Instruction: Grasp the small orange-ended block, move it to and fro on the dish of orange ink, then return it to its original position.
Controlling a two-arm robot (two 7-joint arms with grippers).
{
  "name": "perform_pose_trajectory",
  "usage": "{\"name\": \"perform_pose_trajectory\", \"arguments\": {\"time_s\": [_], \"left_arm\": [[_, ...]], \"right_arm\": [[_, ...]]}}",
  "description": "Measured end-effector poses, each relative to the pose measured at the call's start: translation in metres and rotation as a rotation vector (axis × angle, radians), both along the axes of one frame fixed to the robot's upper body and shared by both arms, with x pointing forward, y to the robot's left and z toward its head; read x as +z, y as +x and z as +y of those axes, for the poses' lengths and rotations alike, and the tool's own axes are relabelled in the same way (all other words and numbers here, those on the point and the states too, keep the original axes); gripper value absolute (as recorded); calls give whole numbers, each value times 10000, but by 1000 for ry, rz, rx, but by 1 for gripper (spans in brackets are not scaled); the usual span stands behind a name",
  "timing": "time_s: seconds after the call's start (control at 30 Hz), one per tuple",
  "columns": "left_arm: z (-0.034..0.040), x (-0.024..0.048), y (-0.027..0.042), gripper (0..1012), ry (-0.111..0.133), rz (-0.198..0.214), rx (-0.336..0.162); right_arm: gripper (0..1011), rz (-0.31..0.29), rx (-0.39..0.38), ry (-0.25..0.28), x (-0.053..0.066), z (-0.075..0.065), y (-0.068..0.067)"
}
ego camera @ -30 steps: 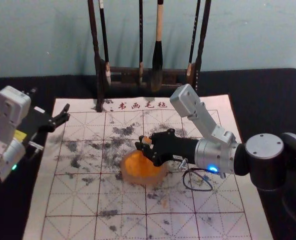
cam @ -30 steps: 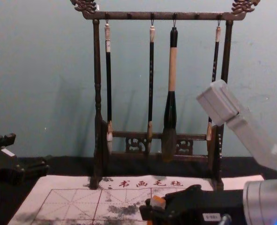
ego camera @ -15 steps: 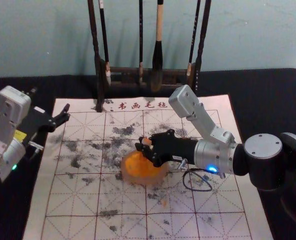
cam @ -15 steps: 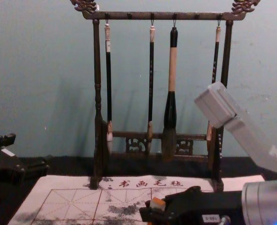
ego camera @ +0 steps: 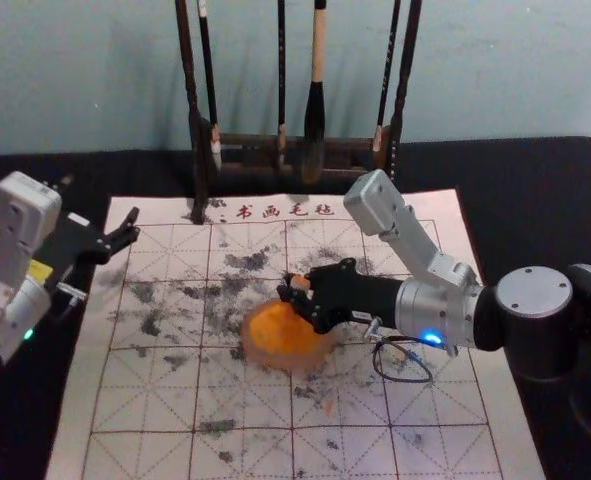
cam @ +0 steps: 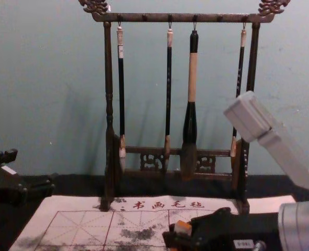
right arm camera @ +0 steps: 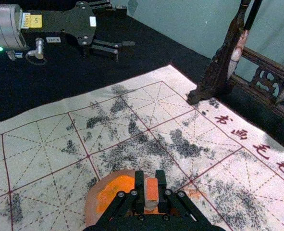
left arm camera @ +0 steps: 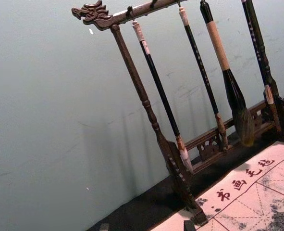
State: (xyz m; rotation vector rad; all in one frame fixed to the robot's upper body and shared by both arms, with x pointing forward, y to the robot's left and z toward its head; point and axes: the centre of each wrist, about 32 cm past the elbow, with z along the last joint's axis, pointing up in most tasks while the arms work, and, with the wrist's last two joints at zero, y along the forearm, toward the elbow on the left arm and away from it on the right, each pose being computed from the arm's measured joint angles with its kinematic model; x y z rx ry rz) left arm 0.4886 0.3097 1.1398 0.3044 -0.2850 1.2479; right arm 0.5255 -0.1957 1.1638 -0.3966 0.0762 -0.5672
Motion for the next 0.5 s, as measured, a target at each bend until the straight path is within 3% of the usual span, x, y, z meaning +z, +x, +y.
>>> {"name": "perform_pose_trajectory", "arguments": {"time_s": [0.5], "left_arm": [[0,0,0,1001,0,0,0]], "right_arm": [[114,0,4,-13,19,-143,-77]]}}
